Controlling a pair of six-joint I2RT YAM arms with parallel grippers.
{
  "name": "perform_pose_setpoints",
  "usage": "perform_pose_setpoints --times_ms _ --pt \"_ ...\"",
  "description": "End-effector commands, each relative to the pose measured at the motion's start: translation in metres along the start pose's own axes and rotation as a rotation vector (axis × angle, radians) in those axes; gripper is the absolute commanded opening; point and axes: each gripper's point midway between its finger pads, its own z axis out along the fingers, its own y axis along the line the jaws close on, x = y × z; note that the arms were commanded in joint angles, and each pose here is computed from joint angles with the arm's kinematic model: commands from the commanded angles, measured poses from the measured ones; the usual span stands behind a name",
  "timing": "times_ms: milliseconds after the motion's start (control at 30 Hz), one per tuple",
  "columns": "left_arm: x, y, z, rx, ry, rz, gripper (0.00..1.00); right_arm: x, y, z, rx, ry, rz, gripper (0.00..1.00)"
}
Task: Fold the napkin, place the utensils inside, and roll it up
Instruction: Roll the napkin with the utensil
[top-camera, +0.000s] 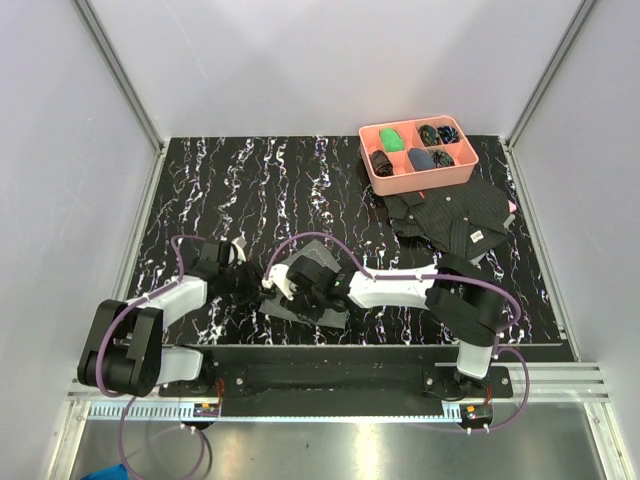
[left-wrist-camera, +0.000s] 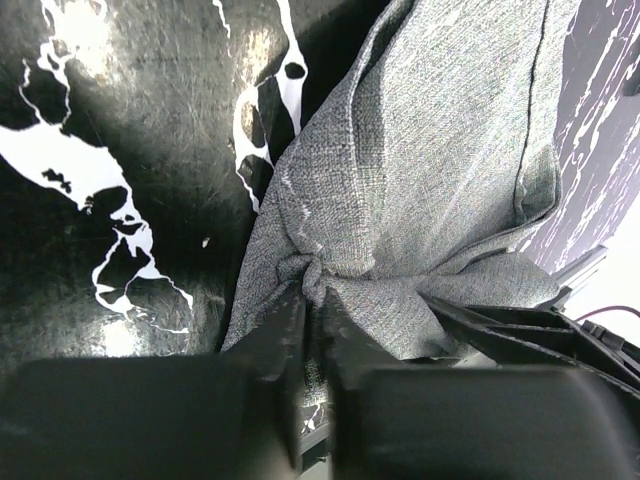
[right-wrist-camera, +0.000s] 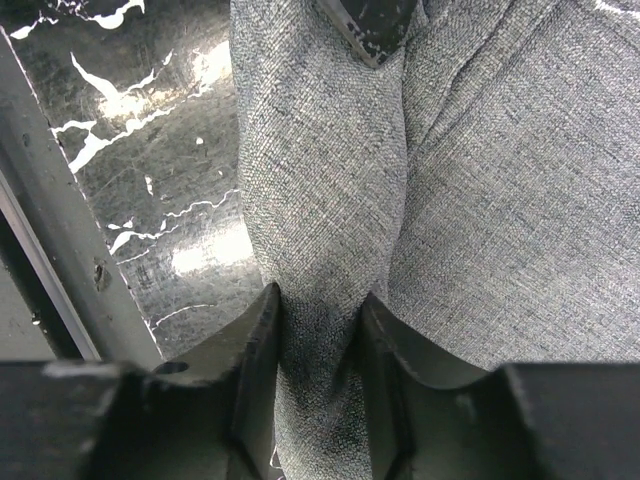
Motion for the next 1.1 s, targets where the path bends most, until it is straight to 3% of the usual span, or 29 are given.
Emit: perform_pose_setpoints --times_ms 0,67,200,467,767,933,1067 --pt "-0.018 -0.001 -0.003 -0.024 -0.062 0.042 0.26 0.034 0.016 0.015 -0.082 0.123 0.048 0.34" --pt "-0.028 -0.003 -0.010 -0.026 -0.103 0.044 0.45 0.039 0.021 0.016 -0.133 0.141 0.102 0.33" --pt "-0.046 -0.003 -0.027 -0.056 -0.203 0.047 0.59 0.039 0.028 0.014 -0.265 0.141 0.197 0.30" --pt "-0.036 0.003 -0.041 -0.048 -0.268 0.080 0.63 0.031 0.028 0.006 -0.530 0.116 0.381 0.26" --pt "-0.021 0.006 -0.028 0.019 -0.239 0.046 0.78 0.022 0.024 -0.003 -0.763 0.113 0.518 0.24" --pt "-0.021 0.004 -0.020 0.053 -0.222 0.029 0.78 0.022 0.025 0.000 -0.845 0.128 0.560 0.23" --pt "-0.010 0.006 -0.015 0.073 -0.184 0.014 0.70 0.023 0.021 0.004 -0.868 0.134 0.595 0.23"
